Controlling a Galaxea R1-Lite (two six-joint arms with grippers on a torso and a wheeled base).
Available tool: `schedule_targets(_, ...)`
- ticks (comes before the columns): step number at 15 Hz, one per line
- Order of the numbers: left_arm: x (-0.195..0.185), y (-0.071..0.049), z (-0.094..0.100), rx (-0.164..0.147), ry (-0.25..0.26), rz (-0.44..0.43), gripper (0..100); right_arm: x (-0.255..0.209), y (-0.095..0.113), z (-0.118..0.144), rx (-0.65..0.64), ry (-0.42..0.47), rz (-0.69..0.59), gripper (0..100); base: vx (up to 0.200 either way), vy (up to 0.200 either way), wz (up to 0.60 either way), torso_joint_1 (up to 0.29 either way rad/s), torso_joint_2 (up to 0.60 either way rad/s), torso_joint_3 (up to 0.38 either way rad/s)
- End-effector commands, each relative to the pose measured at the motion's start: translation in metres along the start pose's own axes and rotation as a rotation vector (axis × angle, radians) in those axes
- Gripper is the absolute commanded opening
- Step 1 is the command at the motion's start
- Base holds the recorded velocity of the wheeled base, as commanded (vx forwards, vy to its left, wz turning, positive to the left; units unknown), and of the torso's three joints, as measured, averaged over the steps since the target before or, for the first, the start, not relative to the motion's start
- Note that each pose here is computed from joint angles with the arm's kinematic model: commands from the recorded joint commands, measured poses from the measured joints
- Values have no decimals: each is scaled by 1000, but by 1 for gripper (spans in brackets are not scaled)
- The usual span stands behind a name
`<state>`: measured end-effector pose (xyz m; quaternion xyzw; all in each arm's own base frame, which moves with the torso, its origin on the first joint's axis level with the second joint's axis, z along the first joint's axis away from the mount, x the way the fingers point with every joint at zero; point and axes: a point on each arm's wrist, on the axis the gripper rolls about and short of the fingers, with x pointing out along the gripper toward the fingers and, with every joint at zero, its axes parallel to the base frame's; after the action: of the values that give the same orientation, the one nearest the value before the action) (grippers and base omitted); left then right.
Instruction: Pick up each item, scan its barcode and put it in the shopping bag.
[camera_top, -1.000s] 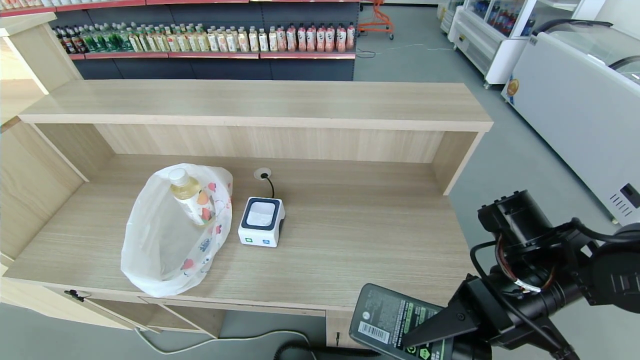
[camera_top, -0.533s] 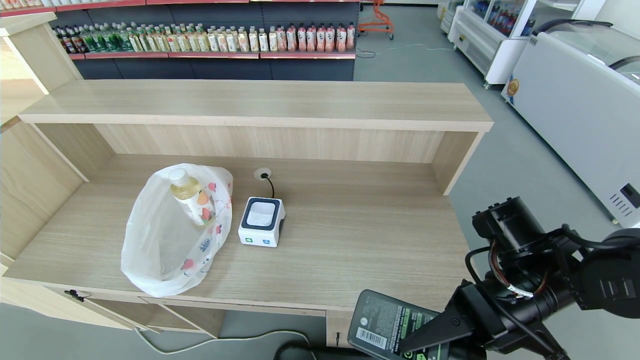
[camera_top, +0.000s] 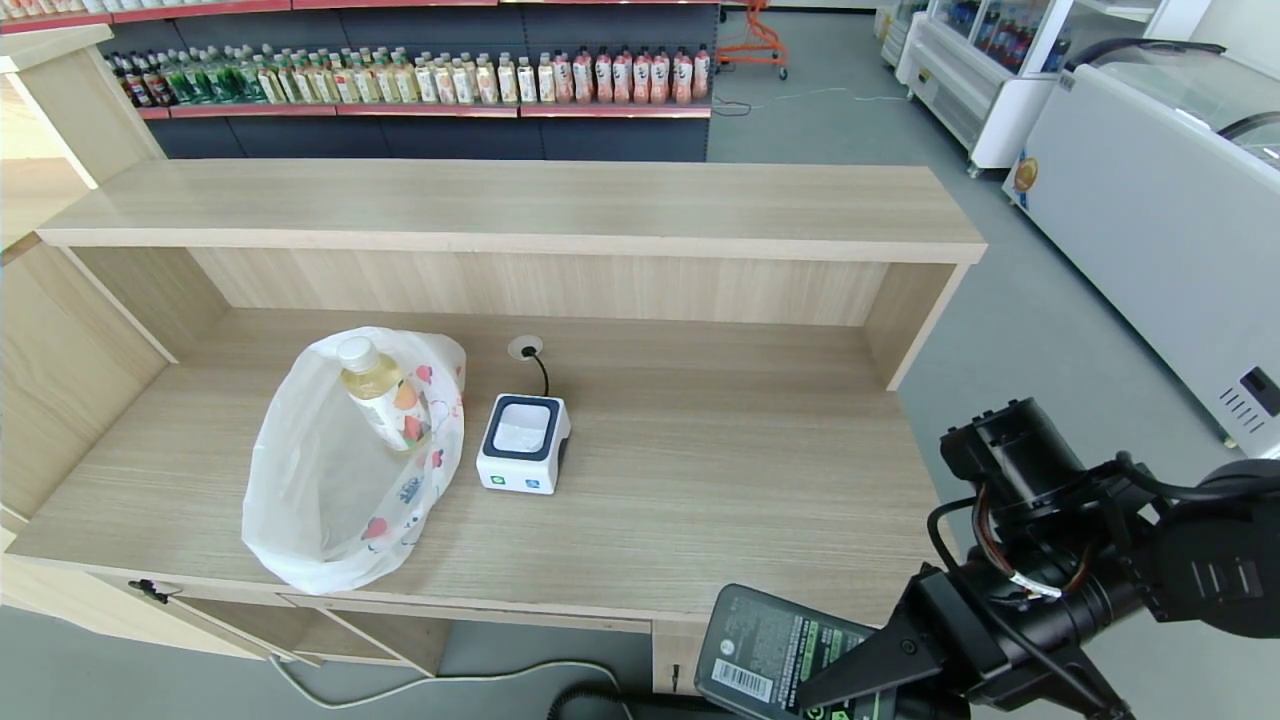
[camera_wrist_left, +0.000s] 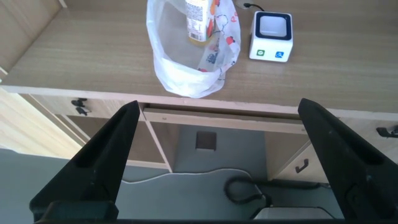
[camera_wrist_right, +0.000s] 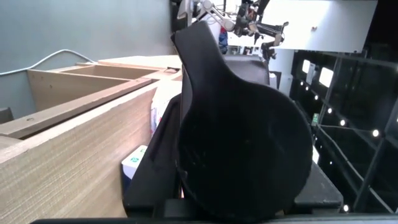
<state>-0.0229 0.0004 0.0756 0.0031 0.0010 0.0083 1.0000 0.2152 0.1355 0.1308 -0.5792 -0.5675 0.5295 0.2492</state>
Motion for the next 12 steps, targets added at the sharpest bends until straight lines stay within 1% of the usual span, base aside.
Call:
schedule_targets(1,0,0,0,0,0,0,100,1,2,-1,-75,-3,0,0,0,0,0,0,0,0)
schedule_targets(9,0,0,0,0,0,0,100,2,3,-1,-70,-6,2,0,0,0,0,0,0,0)
schedule_targets(11,0,0,0,0,1,0,100,-1,-3,-9,-105,14,0,0,0,0,0,0,0,0)
schedule_targets(12,0,0,0,0,0,0,100,-5,-8,-13,-3,36,-2,0,0,0,0,0,0,0)
